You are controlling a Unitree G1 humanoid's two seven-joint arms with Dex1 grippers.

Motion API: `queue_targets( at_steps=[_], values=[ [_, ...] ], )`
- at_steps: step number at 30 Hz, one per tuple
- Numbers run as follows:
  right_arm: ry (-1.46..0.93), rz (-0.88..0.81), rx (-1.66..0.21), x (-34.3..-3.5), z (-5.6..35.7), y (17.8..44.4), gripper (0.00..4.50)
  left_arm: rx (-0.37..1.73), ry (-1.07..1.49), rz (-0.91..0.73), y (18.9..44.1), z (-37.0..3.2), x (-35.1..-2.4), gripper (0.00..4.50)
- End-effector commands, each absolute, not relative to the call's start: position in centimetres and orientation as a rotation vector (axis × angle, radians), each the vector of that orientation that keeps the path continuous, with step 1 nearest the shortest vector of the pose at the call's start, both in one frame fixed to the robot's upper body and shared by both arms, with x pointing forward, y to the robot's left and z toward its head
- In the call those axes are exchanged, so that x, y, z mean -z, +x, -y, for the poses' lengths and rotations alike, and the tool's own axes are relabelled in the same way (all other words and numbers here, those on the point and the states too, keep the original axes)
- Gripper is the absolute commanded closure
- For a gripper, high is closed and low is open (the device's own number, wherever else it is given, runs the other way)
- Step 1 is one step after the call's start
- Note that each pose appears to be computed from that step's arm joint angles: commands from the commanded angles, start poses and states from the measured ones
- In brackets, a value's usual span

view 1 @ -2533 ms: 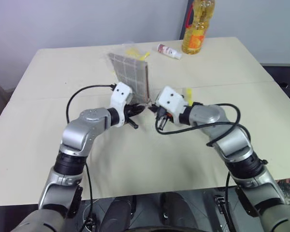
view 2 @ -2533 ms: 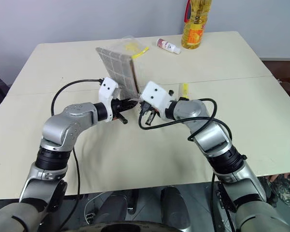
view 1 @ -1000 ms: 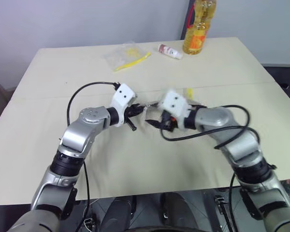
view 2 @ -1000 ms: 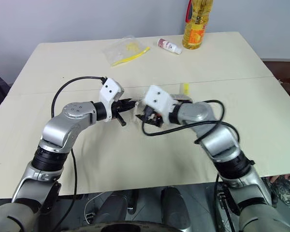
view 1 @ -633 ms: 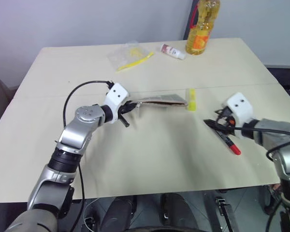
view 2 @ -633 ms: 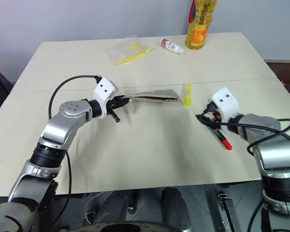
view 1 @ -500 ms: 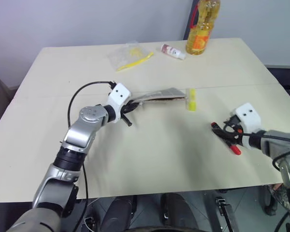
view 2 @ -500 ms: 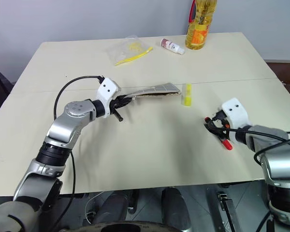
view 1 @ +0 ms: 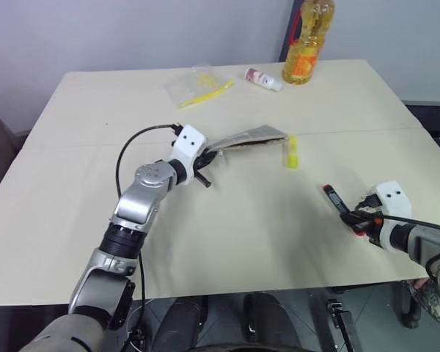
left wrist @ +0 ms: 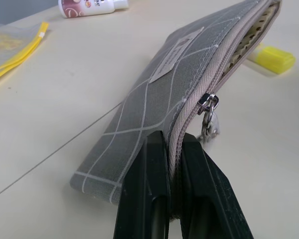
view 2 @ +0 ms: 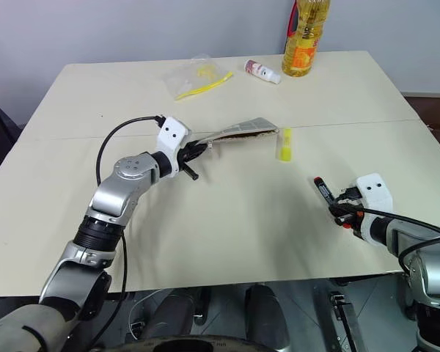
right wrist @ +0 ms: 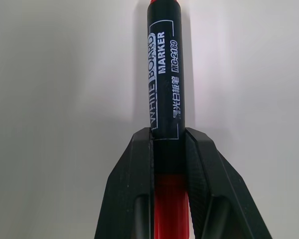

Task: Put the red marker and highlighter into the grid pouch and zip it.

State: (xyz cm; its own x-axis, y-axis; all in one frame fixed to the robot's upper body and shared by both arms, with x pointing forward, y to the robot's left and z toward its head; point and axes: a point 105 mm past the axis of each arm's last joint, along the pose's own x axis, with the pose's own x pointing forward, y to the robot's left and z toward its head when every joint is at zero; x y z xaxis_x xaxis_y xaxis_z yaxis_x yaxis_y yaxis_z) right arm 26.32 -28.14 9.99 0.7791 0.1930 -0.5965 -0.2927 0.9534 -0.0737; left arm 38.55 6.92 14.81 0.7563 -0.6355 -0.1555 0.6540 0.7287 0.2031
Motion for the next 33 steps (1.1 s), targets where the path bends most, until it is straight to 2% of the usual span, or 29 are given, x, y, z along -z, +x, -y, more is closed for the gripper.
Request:
queue_targets(
  at_steps=[1, 6, 9, 21, 29, 33],
  values=[
    [-0.355, -0.464, -0.374, -14.0, 26.2, 27.2, 4.20, 0.712, 0.251, -0.033, 38.6, -7.2, -16.3, 4.50],
    [-0.611, -0.265, -0.537, -18.6, 22.4, 28.2, 4.20, 0.764, 0.267, -0.038, 38.2, -6.9, -16.3, 4.50],
    [-0.699, -0.221, -0.564, -19.6, 21.3, 28.8, 4.20, 0.801, 0.281, -0.038, 37.7, -6.6, -16.4, 4.50],
    [-0.826, -0.178, -0.586, -19.4, 19.1, 31.1, 4.20, 0.881, 0.312, -0.035, 36.2, -5.9, -16.8, 4.50],
    [-0.885, -0.189, -0.590, -19.2, 19.1, 31.5, 4.20, 0.920, 0.321, -0.036, 35.1, -5.9, -16.8, 4.50],
    [-0.990, -0.202, -0.601, -19.1, 19.2, 31.4, 4.20, 0.946, 0.362, -0.040, 34.7, -6.1, -16.5, 4.50]
  ],
)
